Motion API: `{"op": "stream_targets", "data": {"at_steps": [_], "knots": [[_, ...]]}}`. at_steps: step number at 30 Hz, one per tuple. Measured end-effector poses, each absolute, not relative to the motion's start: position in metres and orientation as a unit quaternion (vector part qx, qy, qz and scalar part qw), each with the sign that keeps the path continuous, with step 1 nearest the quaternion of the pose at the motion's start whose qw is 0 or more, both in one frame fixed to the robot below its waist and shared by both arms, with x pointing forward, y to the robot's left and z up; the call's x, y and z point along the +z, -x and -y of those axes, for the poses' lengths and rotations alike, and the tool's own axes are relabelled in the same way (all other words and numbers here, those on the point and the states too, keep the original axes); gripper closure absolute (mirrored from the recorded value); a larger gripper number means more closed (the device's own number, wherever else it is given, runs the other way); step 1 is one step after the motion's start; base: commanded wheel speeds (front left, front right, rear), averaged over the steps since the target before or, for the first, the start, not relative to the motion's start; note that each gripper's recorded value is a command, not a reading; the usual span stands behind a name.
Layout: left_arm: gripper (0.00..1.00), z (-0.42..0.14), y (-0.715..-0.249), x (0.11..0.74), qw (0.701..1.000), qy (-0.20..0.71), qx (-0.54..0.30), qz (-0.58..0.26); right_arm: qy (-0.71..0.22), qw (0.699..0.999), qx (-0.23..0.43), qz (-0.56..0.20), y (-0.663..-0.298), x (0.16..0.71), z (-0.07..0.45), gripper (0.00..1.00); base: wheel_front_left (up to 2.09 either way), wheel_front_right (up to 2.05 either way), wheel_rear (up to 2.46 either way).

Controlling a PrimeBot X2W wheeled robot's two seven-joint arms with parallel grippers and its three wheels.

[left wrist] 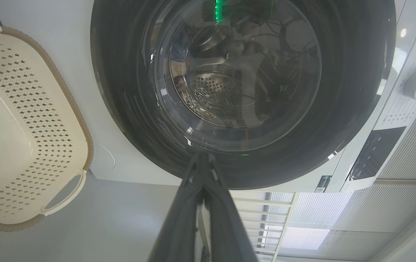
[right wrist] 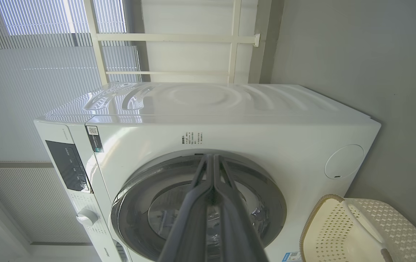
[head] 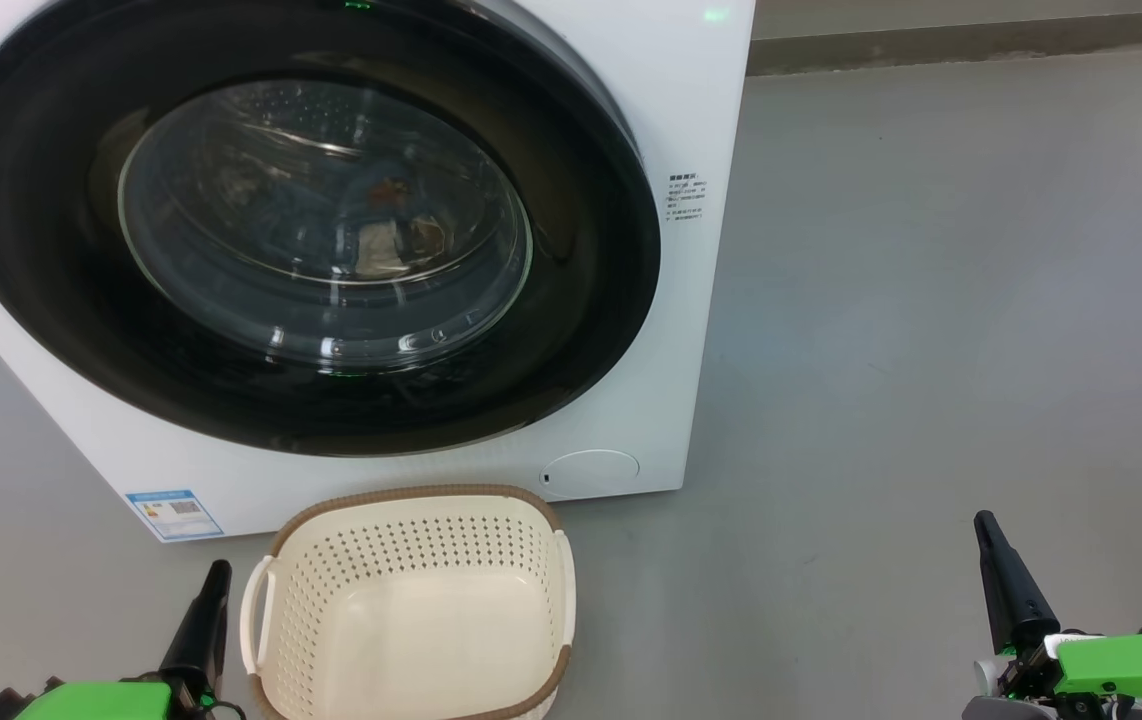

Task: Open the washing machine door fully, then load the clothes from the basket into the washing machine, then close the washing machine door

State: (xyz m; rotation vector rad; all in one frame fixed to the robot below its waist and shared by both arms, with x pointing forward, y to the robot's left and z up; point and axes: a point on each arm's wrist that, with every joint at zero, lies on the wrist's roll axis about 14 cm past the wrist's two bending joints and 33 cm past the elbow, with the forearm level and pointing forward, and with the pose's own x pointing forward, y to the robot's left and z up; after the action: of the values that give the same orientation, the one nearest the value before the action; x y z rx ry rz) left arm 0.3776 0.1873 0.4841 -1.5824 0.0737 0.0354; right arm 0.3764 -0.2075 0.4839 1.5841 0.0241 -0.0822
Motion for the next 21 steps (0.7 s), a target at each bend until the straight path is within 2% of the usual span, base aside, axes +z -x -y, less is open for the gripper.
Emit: {"op": "stream_targets", "data": {"at_steps": [21], "knots": [[1.0,-0.1875,-0.3776,0.4841,0.702,0.711,0.016,-0.033,-0.711,0.702,-0.037,-0.011,-0.3764,0.4839,0.2075,1.0,0.0,0.0,0.0]]}}
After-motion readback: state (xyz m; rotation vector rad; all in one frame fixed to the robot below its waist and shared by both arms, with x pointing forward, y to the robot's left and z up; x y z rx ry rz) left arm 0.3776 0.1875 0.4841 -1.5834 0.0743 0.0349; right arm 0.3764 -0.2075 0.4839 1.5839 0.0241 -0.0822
